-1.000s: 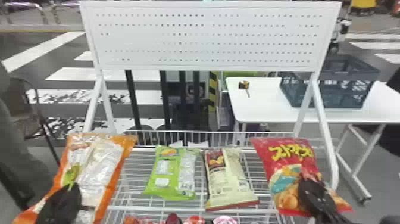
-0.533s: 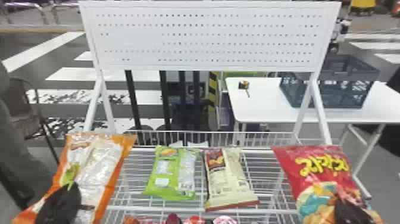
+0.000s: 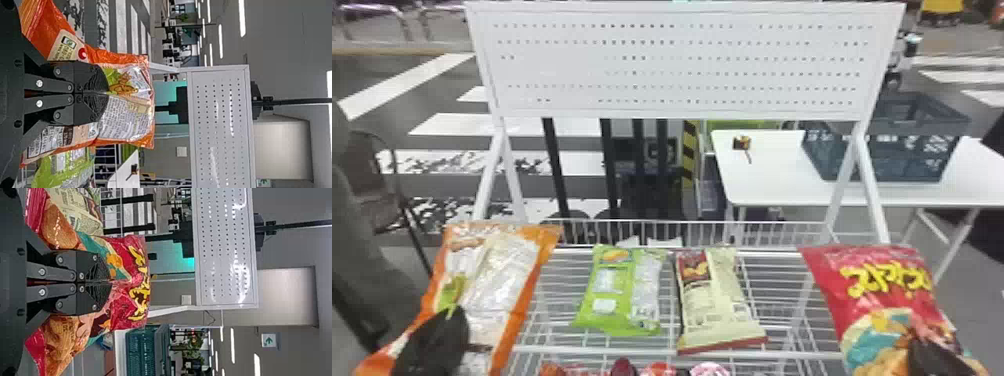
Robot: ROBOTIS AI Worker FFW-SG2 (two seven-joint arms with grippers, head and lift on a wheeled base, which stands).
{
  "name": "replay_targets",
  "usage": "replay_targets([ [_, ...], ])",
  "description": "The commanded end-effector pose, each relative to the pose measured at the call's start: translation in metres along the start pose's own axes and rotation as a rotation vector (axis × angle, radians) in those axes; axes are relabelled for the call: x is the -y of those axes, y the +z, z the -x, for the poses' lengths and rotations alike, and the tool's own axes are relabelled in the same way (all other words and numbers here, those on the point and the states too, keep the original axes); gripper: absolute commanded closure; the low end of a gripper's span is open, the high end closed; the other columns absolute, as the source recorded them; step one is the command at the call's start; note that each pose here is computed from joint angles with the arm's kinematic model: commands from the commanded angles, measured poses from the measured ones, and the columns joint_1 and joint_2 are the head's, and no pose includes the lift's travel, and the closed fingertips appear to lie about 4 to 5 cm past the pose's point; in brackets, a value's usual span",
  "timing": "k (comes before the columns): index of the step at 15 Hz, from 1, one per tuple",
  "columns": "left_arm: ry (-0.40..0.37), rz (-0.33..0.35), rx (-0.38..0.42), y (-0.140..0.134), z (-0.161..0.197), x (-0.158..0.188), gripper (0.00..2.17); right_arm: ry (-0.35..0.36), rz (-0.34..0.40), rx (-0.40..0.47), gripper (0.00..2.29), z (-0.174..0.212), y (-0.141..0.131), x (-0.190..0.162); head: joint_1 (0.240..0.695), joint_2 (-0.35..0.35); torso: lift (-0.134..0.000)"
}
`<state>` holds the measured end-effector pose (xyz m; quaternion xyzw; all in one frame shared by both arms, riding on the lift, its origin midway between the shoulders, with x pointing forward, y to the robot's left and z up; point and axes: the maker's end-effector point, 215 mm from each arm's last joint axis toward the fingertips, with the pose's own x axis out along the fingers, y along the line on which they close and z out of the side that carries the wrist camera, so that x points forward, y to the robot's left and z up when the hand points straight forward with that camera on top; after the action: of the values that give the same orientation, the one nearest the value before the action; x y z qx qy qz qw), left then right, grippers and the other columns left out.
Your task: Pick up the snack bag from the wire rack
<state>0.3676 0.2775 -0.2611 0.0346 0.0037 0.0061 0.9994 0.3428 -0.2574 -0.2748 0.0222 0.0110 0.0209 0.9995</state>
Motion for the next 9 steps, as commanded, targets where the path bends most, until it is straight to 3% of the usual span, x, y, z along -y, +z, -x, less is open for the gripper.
replay_targets([
  [1, 0.0, -0.001, -0.001, -0.0001, 0.0008, -0.0002, 1.67, 0.004, -0.001, 0.003, 2.25, 0.0001, 0.0016, -0.0021, 0.499, 0.0, 0.0],
  [9, 0.0, -0.001, 0.006, 0.0041, 0.0014, -0.0001, 1.67, 0.015, -0.002, 0.01, 2.25, 0.0018, 0.0068, -0.006, 0.499, 0.0, 0.0],
])
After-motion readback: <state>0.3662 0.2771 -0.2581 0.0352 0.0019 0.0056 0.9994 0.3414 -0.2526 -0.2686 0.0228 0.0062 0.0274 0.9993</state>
